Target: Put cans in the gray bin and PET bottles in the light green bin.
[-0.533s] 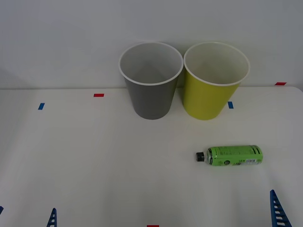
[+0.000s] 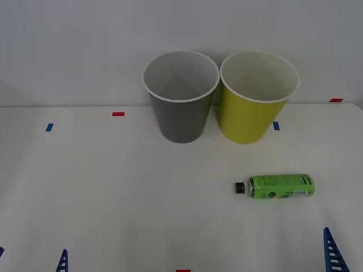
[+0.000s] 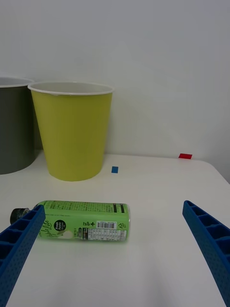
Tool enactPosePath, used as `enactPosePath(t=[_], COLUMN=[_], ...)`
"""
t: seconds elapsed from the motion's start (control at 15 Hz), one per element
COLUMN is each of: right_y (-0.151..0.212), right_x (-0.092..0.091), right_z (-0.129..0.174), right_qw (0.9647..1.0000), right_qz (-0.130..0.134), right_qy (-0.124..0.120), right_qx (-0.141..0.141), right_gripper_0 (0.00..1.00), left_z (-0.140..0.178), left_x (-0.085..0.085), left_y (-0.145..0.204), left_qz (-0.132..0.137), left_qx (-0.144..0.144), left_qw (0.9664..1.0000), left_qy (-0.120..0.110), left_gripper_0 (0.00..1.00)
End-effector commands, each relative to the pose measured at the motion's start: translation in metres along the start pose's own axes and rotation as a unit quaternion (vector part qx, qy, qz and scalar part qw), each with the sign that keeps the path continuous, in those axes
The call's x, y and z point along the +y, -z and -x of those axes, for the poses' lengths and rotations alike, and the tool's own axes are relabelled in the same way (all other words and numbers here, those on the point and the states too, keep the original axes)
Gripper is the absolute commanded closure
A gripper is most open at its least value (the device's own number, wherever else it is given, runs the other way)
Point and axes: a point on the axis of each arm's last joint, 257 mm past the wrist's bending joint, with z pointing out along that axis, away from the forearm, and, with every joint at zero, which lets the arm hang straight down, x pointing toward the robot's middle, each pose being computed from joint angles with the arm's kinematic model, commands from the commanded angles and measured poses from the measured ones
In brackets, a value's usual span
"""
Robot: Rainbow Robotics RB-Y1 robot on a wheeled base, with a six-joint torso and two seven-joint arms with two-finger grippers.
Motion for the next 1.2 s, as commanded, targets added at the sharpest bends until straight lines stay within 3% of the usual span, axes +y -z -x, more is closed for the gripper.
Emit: enactPosePath(t=[0.07,1.2], right_y=[0.0,0.0], right_x=[0.0,0.0], right_z=[0.0,0.0], right_qw=[1.0,1.0], right_qz=[0.0,0.0], right_qy=[0.0,0.0], right_qx=[0.0,0.0], right_gripper_0=[0.0,0.0], left_z=[0.0,0.0], left_x=[0.0,0.0], left_y=[0.0,0.0], left_qz=[0.0,0.0], left_qx=[0.0,0.0], left_qw=[1.0,1.0], left_qy=[0.0,0.0], left_gripper_0=[0.0,0.0])
